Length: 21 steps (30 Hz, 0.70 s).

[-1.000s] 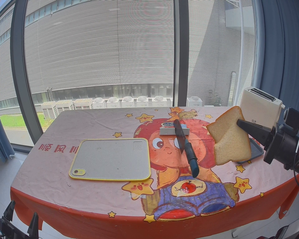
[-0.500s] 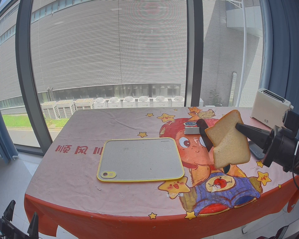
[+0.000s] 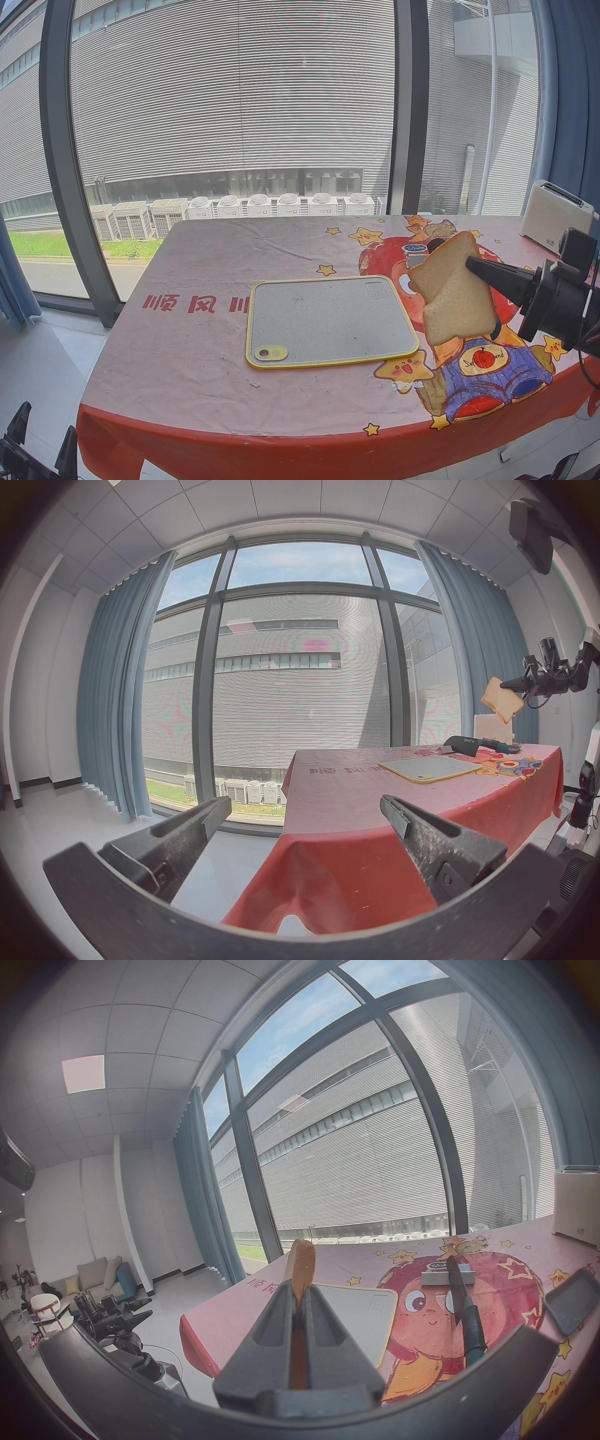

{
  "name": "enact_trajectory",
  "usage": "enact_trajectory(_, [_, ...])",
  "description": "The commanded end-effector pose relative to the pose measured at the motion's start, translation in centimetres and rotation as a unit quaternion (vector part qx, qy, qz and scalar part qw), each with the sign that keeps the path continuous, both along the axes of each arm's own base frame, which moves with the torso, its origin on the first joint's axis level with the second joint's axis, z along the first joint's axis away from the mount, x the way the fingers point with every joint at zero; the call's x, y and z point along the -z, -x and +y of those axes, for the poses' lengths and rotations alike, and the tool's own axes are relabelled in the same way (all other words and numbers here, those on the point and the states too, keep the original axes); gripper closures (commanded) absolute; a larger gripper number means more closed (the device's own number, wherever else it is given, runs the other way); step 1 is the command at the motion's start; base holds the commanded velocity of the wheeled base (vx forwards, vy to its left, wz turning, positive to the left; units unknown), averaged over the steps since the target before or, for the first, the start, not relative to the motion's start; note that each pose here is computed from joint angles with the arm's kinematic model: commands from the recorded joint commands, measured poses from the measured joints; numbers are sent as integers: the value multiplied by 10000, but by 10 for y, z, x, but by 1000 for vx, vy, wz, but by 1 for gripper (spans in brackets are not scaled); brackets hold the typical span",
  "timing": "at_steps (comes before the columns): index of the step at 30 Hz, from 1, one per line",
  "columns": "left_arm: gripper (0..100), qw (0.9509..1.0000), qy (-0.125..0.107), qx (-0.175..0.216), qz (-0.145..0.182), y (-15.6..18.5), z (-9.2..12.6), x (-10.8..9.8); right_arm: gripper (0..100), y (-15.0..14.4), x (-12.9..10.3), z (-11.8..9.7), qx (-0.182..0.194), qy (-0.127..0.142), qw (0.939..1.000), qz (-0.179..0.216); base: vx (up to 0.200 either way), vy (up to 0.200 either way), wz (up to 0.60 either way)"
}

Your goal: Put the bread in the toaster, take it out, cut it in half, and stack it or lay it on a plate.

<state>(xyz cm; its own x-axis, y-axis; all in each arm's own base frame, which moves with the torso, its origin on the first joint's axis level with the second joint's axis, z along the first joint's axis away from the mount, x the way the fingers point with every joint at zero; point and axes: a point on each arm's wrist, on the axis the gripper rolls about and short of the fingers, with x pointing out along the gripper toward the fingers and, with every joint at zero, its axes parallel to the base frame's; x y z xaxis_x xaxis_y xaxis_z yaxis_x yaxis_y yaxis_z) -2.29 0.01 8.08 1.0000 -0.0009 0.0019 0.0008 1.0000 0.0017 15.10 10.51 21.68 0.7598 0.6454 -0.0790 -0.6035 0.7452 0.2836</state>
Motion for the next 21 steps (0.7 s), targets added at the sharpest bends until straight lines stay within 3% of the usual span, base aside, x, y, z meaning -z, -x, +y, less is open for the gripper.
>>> enact_trajectory(1, [0,10000,1,-4,79,-1,0,4,100,-5,8,3,18,72,9998,180,0,0,0])
enact_trajectory(9, [0,10000,1,-4,86,-1,0,5,100,-18,20,9,82,176,9988,460,0,0,0])
enact_trajectory(21, [0,10000,1,-4,79,-1,0,4,100,-36,30,25,128,-378,9915,1241,0,0,0])
